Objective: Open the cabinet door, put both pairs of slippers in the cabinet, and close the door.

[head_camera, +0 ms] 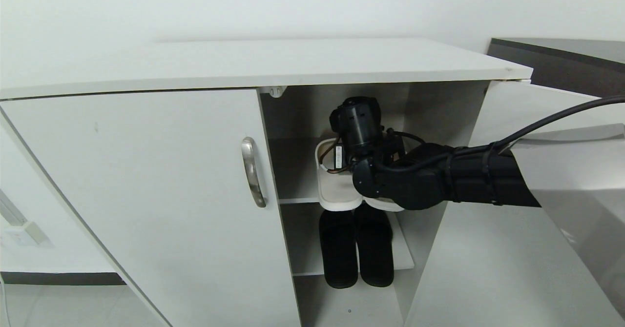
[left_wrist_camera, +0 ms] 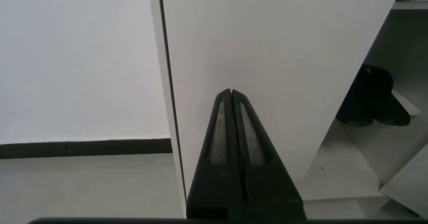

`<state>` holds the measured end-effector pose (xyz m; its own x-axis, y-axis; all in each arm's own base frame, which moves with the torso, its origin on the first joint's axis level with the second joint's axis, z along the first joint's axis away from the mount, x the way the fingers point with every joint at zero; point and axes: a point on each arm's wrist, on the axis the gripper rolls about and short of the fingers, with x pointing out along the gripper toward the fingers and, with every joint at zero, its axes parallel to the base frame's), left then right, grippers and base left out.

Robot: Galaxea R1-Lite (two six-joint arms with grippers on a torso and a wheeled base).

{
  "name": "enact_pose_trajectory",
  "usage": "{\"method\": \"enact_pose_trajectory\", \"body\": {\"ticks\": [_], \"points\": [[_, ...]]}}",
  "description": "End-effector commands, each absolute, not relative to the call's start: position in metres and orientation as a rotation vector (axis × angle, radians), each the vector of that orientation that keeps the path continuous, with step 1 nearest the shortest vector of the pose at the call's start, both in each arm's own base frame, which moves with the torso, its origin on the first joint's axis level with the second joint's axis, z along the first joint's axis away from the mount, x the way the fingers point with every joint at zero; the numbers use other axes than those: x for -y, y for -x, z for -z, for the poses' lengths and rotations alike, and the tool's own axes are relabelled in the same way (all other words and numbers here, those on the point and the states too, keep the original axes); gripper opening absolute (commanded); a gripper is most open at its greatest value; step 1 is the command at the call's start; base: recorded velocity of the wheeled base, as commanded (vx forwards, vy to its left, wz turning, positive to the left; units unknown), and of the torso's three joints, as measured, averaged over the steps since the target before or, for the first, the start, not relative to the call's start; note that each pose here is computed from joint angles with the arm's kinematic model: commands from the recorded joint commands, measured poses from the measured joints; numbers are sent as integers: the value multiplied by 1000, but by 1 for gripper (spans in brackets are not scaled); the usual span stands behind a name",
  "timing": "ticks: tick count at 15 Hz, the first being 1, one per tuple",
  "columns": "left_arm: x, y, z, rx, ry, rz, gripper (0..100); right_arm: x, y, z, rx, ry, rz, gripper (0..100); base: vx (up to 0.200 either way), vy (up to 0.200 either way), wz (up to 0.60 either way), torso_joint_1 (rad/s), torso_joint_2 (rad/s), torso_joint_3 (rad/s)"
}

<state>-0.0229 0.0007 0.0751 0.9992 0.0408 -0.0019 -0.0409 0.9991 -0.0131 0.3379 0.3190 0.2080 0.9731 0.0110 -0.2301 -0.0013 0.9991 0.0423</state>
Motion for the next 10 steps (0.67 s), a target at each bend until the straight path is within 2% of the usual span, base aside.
{"method": "enact_pose_trajectory", "body": {"ticks": [1, 10], "points": [[-1, 23, -75, -3, 14, -41, 0, -320, -338, -206, -236, -39, -5, 100, 0, 0, 0, 0, 0, 0], [-1, 23, -75, -3, 14, -40, 0, -314, -307, -212, -258, -13, -32, 100, 0, 0, 0, 0, 0, 0]]}}
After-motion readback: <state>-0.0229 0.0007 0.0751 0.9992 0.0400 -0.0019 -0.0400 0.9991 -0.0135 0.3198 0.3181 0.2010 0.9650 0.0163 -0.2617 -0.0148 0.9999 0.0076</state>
